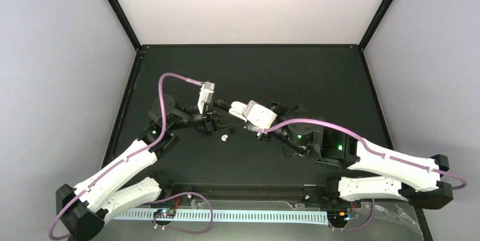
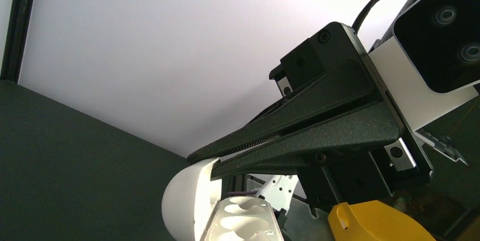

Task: Insert the wireless bluetooth earbuds into the charging case
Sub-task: Adjust the charging case.

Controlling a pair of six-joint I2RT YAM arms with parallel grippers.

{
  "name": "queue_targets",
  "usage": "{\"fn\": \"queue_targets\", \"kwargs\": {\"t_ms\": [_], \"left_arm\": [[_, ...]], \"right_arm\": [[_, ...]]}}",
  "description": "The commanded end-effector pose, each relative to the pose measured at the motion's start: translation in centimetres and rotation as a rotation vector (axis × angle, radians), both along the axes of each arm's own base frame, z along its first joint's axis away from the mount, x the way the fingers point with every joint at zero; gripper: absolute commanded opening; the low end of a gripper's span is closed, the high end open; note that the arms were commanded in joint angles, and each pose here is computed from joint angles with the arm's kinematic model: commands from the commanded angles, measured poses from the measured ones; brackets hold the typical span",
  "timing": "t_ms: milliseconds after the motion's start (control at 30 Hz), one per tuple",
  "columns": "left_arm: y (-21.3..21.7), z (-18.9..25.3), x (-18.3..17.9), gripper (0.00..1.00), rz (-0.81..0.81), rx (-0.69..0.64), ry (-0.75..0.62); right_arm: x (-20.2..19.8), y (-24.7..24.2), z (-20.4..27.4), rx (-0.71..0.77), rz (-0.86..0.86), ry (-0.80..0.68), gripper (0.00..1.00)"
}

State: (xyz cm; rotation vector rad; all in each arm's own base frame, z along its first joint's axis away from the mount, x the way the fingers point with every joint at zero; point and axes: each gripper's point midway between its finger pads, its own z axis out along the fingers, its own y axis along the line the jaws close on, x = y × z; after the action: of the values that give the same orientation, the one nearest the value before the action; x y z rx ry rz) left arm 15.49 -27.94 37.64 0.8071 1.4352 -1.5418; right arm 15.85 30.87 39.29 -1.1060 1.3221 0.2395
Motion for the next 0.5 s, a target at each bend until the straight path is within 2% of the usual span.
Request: {"fn": "queue_targets", "kwargs": {"t_ms": [0, 100, 200, 333, 467], "left_arm": [[0.1, 0.9, -0.5, 0.08, -0.018, -0.018, -0.049], [0.2, 0.9, -0.6, 0.03, -0.017, -0.019, -0.064], [0.2, 0.9, -0.7, 0.01, -0.016, -0.02, -0.075], [0.4, 0.8, -0.9, 0.02, -0.011, -0.023, -0.096], [1.1, 1.0, -0.9, 0.02, 0.041, -0.03, -0.136]], "right_arm": [[-0.3, -0.3, 0.6, 0.039, 0.005, -0.002, 0.02], [-0.5, -0.5, 0.8, 0.053, 0.009, 0.004, 0.05], [-0.5, -0.5, 0.9, 0.061, 0.011, 0.012, 0.11], [-0.7, -0.7, 1.5, 0.094, 0.018, 0.032, 0.26], [-1.5, -1.2, 3.8, 0.2, 0.047, 0.097, 0.42]]}}
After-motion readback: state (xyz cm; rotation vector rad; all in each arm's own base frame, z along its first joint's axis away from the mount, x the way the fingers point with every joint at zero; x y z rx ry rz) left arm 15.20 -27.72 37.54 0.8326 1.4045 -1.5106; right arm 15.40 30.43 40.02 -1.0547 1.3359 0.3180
